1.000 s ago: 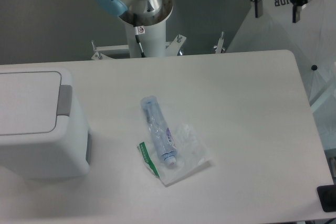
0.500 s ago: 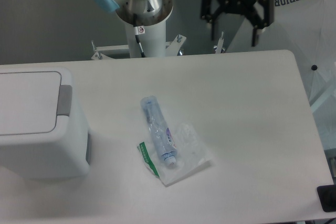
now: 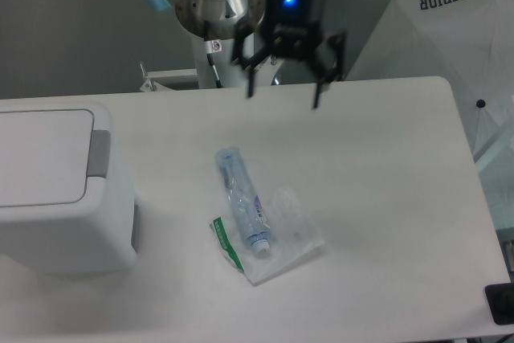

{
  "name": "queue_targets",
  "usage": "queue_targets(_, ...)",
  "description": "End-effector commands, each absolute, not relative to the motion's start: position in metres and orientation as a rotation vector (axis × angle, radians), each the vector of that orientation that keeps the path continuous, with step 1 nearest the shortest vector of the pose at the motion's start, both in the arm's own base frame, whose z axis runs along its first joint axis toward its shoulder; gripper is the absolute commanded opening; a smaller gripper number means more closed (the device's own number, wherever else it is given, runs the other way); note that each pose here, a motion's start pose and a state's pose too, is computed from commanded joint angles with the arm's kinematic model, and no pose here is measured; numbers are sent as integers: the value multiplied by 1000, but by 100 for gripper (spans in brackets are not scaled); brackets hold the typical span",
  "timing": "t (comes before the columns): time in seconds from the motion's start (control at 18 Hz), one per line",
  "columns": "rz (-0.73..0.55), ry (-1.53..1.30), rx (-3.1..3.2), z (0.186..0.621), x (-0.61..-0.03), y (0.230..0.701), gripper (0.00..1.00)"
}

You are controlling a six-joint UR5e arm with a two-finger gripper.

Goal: Open the trash can
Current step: 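Move the open gripper over the lid edge of the white trash can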

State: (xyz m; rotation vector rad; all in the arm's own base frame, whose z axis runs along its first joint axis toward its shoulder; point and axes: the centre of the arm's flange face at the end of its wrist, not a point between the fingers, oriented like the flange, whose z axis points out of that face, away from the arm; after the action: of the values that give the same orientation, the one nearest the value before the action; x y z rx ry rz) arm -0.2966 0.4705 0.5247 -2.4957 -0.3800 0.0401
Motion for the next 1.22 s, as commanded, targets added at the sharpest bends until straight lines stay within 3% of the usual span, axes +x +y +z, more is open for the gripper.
queue_targets(0.61,-187,-621,-2446,500,-248,526,100)
queue_targets(1.22,-246,-599,-2484,483,-211,537,100)
